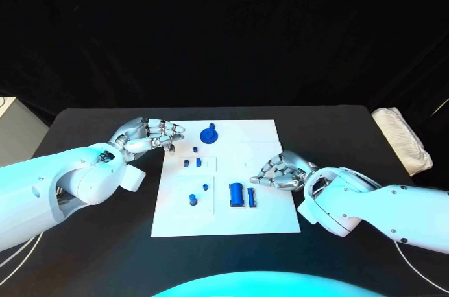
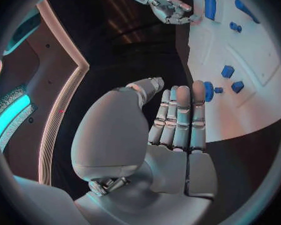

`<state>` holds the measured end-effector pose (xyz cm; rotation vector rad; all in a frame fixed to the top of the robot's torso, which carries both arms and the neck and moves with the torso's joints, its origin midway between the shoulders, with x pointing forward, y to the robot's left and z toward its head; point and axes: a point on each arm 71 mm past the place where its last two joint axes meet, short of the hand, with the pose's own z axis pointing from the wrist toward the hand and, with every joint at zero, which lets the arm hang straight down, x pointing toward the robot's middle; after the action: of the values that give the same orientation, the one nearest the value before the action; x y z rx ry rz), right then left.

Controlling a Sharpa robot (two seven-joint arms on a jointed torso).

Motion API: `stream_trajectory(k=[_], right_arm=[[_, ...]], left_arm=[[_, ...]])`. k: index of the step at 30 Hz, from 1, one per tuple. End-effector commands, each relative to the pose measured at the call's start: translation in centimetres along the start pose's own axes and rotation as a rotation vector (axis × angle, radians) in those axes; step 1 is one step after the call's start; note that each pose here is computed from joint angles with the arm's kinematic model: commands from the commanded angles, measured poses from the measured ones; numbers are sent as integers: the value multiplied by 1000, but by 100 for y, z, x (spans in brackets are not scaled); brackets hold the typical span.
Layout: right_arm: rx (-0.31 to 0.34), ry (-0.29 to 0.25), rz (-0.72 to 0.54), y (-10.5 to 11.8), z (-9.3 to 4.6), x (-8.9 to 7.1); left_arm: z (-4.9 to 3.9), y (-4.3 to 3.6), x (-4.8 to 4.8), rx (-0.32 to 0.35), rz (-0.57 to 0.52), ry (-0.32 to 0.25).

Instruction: Assemble the parts on the task board

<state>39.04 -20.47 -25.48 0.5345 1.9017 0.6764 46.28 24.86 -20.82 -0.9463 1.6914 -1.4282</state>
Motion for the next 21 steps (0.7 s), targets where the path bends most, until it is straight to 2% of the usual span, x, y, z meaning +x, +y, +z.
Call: stream_trajectory(k=[1,4,8,15,21], right_arm=[[-162,-84,173,61,95,-183],[-189,-112,251,39,231,-318],[-209,-145,358,-5,446,-493],[-216,-190,497,-96,793,-723],[-250,-206,527,-118,955,-840]], left_arm=[[26,-10,-15,38,-48,-36],[46,-3,-56,56,-67,-68],[104,20,-157,81,-113,-139],[299,95,-327,105,-168,-273],[448,129,-377,115,-126,-347]])
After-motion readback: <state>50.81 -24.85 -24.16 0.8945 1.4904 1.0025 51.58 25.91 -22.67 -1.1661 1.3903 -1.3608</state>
